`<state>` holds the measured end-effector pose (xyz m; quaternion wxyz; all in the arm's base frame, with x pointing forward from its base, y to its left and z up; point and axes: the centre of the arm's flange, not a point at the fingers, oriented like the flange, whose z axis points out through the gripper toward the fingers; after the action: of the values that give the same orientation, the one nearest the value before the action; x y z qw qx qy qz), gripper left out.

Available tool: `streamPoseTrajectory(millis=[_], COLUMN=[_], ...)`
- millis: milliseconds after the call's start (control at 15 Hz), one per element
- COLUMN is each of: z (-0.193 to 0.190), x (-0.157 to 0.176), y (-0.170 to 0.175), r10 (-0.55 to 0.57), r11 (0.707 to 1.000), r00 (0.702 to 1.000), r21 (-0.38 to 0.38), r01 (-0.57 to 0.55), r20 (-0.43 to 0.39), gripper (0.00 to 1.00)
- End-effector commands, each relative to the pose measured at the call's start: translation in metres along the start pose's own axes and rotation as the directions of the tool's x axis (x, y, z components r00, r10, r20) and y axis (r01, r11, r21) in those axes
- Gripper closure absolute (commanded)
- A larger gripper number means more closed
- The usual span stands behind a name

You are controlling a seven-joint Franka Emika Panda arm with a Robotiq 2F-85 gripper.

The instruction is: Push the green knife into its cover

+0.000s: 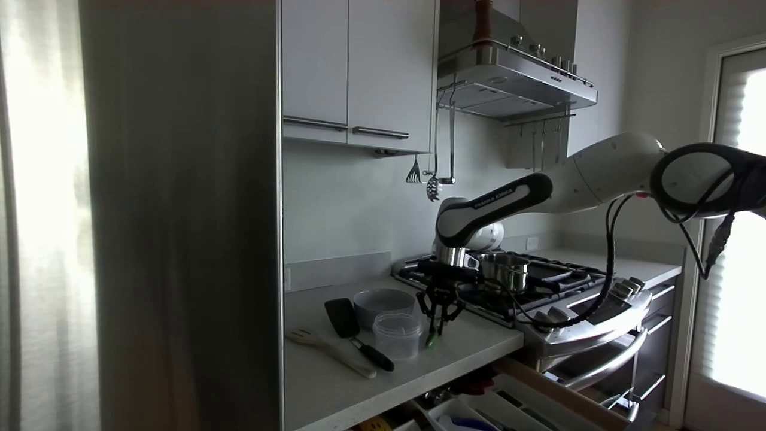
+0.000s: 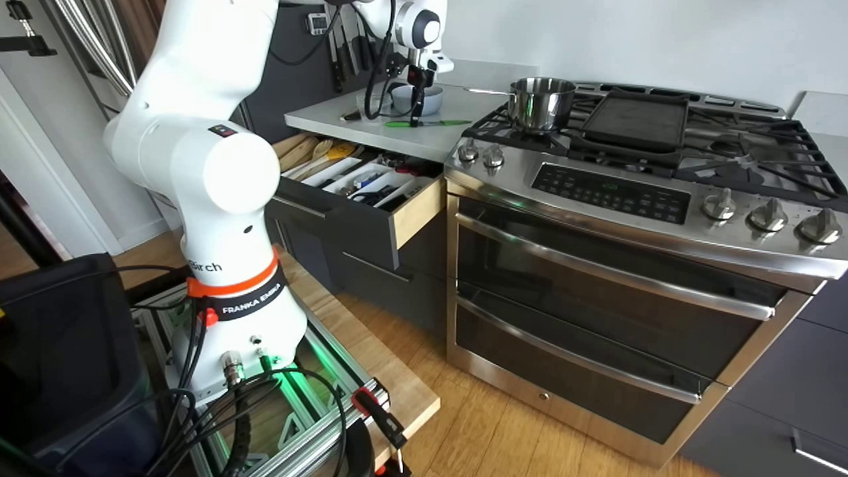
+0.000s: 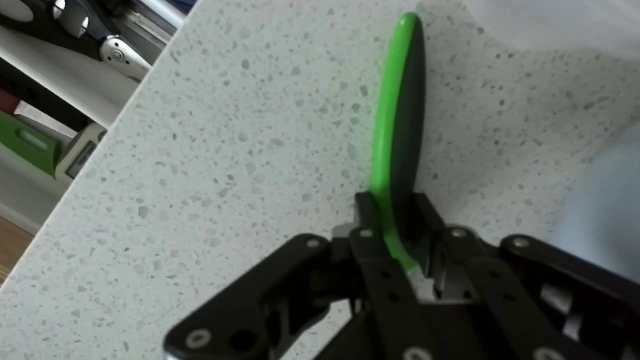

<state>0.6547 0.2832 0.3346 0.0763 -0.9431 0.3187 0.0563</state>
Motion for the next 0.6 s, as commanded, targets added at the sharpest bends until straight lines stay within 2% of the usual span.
streamPoseTrajectory(millis=[0, 533], z=[0.009, 0.006], x=[0.02, 0.039], y=[0.003, 0.01], r10=[0.019, 0.083], r11=[0.999, 0.991], r00=[1.0, 0.995], r21=[0.042, 0.113], r01=[-0.018, -0.077], r20=[-0.01, -0.056], gripper=[0.95, 0.95])
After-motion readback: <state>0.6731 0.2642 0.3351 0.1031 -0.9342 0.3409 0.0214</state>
